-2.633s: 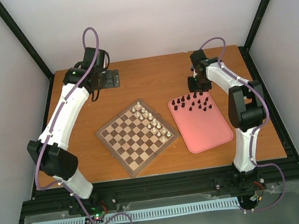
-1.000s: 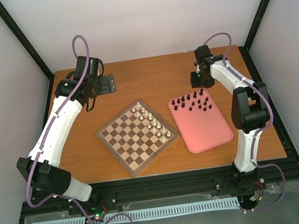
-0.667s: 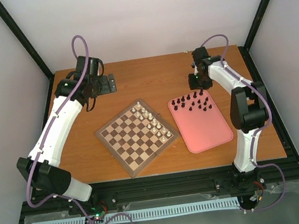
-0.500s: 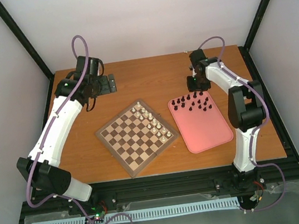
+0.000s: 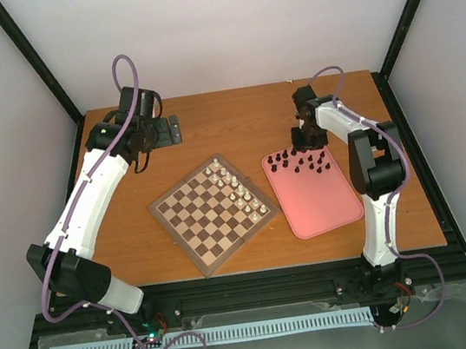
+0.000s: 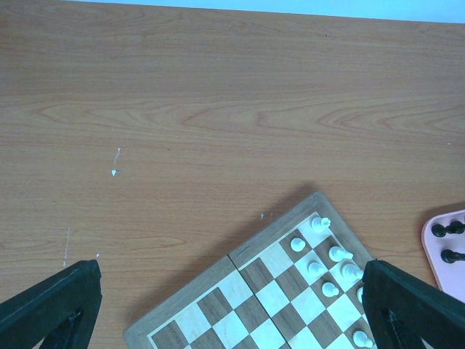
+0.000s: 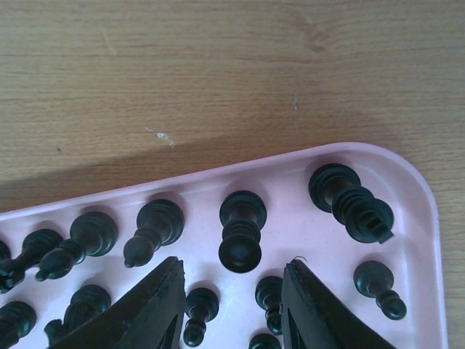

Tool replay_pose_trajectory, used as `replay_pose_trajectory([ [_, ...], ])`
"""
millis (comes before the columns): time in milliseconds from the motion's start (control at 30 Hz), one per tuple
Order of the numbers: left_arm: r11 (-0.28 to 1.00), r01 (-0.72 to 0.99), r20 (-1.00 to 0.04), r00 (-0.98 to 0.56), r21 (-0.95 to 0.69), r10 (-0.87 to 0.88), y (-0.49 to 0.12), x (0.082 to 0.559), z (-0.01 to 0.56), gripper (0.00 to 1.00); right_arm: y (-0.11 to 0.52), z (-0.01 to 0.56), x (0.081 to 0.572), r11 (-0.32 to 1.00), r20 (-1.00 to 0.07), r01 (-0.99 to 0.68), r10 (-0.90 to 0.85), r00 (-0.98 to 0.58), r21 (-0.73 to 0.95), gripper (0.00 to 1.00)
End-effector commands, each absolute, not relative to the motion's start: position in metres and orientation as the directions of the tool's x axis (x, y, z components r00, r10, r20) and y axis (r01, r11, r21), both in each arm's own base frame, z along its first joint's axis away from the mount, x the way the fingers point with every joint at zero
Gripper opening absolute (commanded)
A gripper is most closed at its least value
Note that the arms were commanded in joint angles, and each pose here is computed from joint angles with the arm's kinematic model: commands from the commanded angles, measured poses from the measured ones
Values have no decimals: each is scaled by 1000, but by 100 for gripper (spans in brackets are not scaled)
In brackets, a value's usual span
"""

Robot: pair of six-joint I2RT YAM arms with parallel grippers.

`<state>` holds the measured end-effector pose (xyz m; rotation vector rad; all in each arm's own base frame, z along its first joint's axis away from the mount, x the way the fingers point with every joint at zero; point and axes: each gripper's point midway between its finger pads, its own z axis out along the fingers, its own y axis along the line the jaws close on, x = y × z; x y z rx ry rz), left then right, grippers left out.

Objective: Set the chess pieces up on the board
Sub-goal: Pick up the chess piece from the storage box.

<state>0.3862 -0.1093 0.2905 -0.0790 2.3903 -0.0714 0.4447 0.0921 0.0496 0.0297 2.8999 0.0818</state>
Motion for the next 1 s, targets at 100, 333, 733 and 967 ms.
replay_pose_trajectory([
  [100, 996, -46, -697, -712, -74, -85, -107, 391, 305, 100, 94, 40, 456, 999, -241, -2, 8, -971, 40, 38],
  [333, 997, -41, -697, -713, -61, -72, -107, 393, 305, 100, 96, 40, 467, 999, -258, 8, 19, -966, 41, 36],
  [733, 998, -36, -693, -719, -43, -55, -106, 395, 300, 100, 93, 37, 476, 1000, -252, 11, 13, -968, 12, 33],
  [967, 999, -31, -687, -725, -39, -50, -108, 398, 297, 100, 90, 40, 480, 1000, -260, 10, 7, -966, -9, 28],
])
